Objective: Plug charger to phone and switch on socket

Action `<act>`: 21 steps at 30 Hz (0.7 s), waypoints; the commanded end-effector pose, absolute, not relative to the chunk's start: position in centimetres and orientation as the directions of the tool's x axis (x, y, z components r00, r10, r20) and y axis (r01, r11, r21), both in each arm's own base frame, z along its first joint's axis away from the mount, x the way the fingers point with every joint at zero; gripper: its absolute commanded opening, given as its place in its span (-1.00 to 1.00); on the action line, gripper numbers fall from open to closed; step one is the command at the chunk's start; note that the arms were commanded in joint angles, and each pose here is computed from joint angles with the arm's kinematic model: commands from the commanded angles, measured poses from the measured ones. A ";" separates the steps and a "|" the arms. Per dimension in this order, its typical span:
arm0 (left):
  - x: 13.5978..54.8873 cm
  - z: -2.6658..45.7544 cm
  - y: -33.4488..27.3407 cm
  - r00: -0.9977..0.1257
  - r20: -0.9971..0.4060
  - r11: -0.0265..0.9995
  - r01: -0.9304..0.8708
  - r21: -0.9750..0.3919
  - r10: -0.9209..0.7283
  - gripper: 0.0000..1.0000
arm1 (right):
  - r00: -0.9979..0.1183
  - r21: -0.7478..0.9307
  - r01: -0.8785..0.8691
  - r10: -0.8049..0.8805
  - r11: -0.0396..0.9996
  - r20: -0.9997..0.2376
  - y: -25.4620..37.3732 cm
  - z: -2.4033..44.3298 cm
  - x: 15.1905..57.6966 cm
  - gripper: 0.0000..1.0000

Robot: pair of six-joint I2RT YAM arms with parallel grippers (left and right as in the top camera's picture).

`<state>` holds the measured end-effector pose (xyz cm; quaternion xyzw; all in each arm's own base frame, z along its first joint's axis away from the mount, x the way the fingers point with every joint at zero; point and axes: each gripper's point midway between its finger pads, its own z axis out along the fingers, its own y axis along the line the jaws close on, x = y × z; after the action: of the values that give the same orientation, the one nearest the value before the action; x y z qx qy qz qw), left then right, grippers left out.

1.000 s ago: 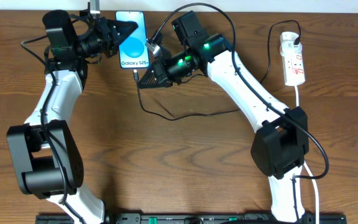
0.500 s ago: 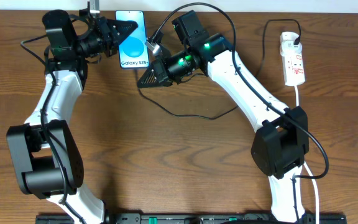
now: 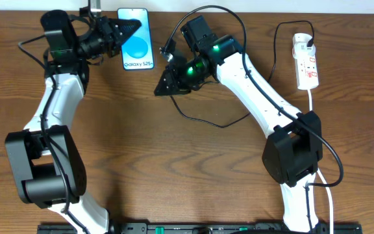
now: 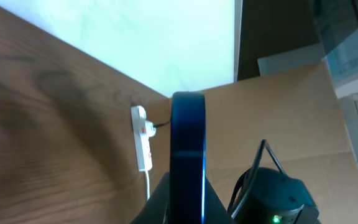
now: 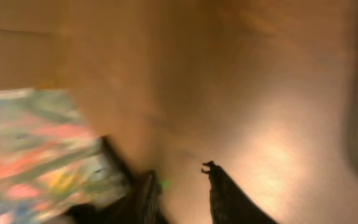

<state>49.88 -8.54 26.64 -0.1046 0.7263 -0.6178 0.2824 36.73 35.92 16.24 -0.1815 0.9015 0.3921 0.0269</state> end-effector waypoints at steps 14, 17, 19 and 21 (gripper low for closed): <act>51.2 27.4 -4.5 -0.751 -0.268 0.225 0.162 -0.961 -0.604 -0.85 | -0.791 0.053 -0.541 -0.487 0.839 -0.370 34.3 2.5 43.6 0.06; 51.2 27.4 -4.5 -0.751 -0.267 0.225 0.161 -0.961 -0.604 -0.86 | -0.766 0.020 -0.564 -0.514 0.826 -0.386 35.2 0.7 44.1 0.02; 51.2 27.4 -4.5 -0.751 -0.267 0.225 0.161 -0.961 -0.604 -0.86 | -0.758 -0.006 -0.562 -0.518 0.827 -0.396 35.5 0.1 44.3 0.00; 51.2 27.4 -4.5 -0.751 -0.268 0.225 0.162 -0.961 -0.604 -0.86 | -0.755 -0.018 -0.562 -0.521 0.827 -0.398 35.6 -0.4 44.4 -0.05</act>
<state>51.13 -4.68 26.52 -0.1625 0.7186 -0.6017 0.3085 44.22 36.26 1.00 -0.2785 0.9364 0.0873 0.1947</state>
